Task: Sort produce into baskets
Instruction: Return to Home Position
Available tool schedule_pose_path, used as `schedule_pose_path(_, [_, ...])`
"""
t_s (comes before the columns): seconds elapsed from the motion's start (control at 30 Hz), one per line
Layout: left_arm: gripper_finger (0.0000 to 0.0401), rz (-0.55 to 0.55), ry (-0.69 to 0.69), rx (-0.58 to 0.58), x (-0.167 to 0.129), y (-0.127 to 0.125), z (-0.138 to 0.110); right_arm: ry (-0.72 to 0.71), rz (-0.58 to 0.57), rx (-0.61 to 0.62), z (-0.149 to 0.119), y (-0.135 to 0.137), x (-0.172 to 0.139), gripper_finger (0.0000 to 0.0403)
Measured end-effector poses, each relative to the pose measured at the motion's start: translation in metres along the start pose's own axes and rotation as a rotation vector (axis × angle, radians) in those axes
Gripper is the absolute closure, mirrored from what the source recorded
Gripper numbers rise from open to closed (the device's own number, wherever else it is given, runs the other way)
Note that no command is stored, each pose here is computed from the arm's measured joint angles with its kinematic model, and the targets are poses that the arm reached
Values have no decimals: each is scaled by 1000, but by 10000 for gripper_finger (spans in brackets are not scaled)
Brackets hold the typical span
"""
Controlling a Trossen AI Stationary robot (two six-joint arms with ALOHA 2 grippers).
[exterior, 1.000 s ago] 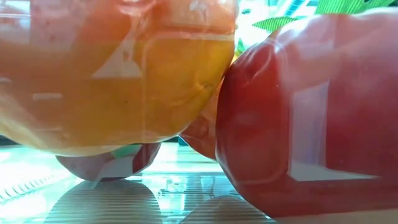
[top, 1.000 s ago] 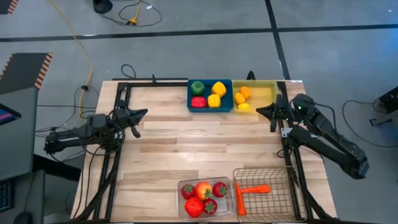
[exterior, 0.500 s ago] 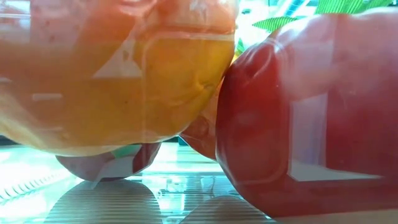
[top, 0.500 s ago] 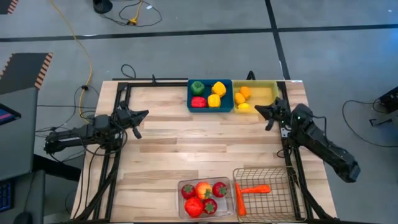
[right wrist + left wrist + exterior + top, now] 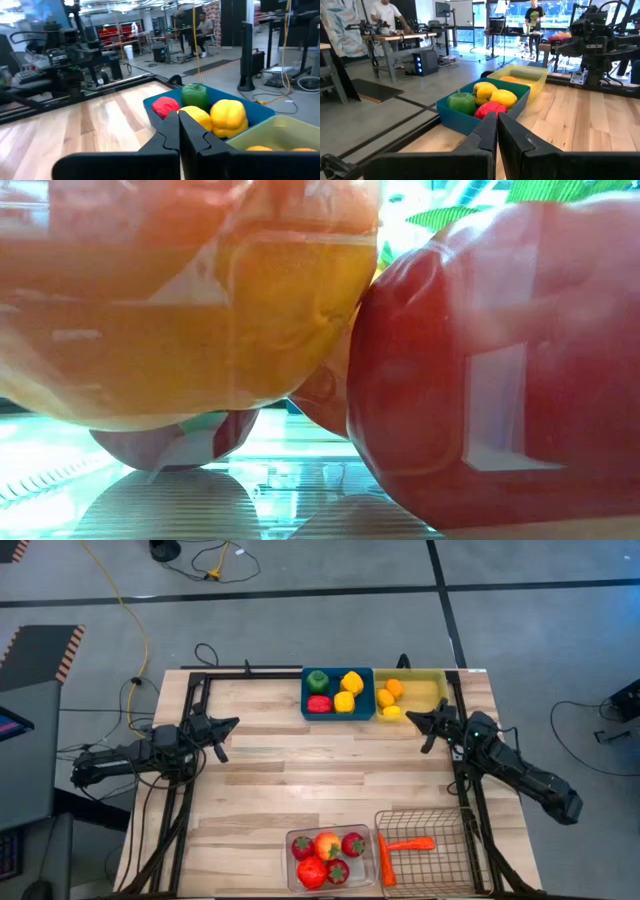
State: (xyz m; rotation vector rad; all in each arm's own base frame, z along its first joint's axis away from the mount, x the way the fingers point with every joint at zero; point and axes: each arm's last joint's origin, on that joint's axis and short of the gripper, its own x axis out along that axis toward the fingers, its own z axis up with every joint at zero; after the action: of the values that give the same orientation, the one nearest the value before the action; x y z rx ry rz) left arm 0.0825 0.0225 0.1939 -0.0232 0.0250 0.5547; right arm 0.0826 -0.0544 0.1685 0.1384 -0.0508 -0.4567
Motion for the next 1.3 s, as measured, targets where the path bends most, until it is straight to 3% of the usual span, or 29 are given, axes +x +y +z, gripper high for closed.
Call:
schedule_pose_path(0.2, [401, -4, -2, -2, 0, 0, 0, 27, -51, -49, -4, 6, 1, 380])
schedule_pose_path(0.63, [401, -6, 5, 50, 0, 0, -1, 85, -12, -49, -9, 11, 4, 372])
schedule_pose_path(1.07, [401, -1, 194, 91, -2, 1, -20, 127, -17, -49, -13, 10, 6, 370])
schedule_pose_path(1.3, [401, 5, 219, 59, -2, 2, -23, 126, -16, -48, -13, 10, 6, 370])
